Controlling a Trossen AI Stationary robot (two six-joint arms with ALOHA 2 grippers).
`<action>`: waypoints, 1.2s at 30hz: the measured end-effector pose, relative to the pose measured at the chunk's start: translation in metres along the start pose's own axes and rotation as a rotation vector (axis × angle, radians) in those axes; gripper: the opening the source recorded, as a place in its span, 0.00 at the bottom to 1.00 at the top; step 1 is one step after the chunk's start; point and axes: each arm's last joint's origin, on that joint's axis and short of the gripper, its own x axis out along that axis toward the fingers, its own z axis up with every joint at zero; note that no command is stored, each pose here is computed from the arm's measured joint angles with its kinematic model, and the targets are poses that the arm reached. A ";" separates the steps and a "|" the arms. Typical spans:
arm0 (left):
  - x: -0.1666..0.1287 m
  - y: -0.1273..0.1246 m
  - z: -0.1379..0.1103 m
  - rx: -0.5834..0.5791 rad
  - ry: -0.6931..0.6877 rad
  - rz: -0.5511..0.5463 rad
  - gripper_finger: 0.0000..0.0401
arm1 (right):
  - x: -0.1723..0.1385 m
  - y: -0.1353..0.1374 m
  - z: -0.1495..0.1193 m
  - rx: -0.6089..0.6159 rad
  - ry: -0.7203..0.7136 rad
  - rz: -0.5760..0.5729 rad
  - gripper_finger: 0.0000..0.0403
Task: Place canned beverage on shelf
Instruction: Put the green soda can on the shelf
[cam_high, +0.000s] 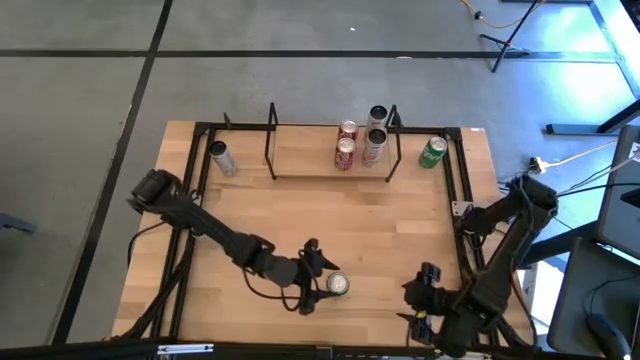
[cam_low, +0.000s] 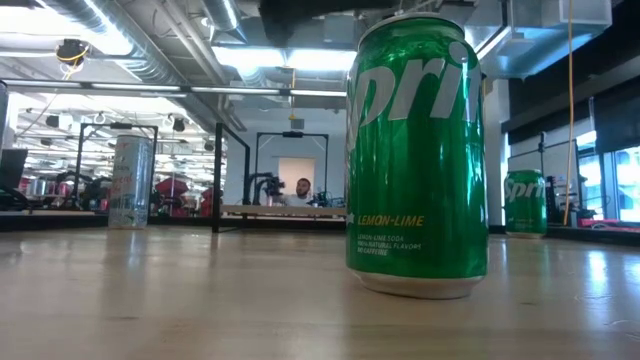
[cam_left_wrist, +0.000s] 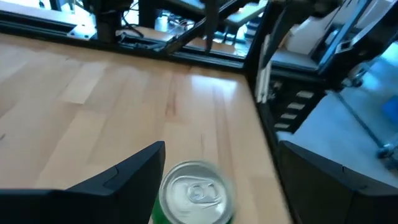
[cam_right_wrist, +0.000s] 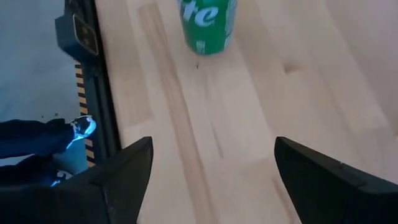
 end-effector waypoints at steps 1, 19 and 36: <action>0.003 0.001 -0.004 0.013 0.008 0.013 0.74 | -0.001 0.001 -0.003 0.003 0.002 0.003 0.80; 0.014 0.005 -0.024 0.034 0.093 0.060 0.74 | 0.000 0.001 -0.019 0.011 0.009 0.002 0.80; 0.036 0.006 -0.049 0.033 0.085 0.055 0.74 | 0.000 0.001 -0.019 0.006 -0.005 -0.004 0.80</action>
